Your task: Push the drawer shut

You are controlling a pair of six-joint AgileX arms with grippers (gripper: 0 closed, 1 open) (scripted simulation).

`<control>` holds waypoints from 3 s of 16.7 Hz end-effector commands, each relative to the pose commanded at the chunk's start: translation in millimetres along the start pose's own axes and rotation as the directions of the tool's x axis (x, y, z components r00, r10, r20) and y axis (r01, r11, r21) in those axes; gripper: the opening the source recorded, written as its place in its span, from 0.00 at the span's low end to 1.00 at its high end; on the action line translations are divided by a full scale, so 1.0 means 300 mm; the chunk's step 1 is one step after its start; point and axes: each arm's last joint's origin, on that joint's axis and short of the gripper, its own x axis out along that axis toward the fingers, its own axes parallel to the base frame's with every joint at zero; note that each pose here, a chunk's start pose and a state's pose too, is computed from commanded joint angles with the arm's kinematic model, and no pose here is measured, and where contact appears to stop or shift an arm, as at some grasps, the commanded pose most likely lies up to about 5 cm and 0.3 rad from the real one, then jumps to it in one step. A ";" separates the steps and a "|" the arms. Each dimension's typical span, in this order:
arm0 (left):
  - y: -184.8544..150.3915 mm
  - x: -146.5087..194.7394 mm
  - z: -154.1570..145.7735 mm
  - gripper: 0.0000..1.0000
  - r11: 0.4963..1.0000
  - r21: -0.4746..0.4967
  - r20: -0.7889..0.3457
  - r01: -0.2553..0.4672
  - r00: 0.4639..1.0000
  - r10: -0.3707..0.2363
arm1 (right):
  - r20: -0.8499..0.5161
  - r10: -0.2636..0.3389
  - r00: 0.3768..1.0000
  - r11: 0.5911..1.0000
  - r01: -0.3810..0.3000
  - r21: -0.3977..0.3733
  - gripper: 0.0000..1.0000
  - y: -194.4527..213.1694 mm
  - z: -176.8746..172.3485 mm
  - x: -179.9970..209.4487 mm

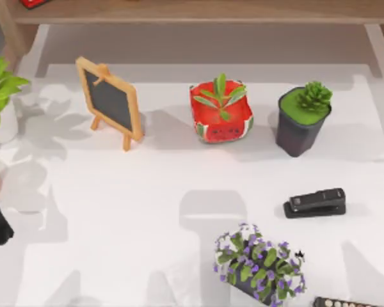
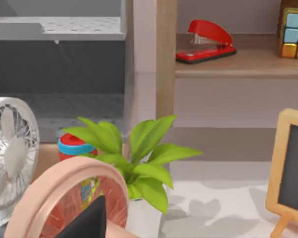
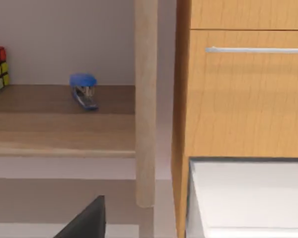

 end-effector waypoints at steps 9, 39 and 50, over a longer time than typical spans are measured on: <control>0.000 0.000 0.000 1.00 1.000 0.000 0.000 0.000 1.000 0.000 | -0.018 0.000 1.000 1.000 0.000 0.009 1.00 -0.276 0.052 0.119; 0.000 0.000 0.000 1.00 1.000 0.000 0.000 0.000 1.000 0.000 | -0.019 -0.010 1.000 0.059 -0.018 -0.998 1.00 -0.408 -0.482 0.247; 0.000 0.000 0.000 1.00 1.000 0.000 0.000 0.000 1.000 0.000 | -0.018 -0.010 1.000 0.008 -0.018 -1.000 1.00 -0.408 -0.500 0.297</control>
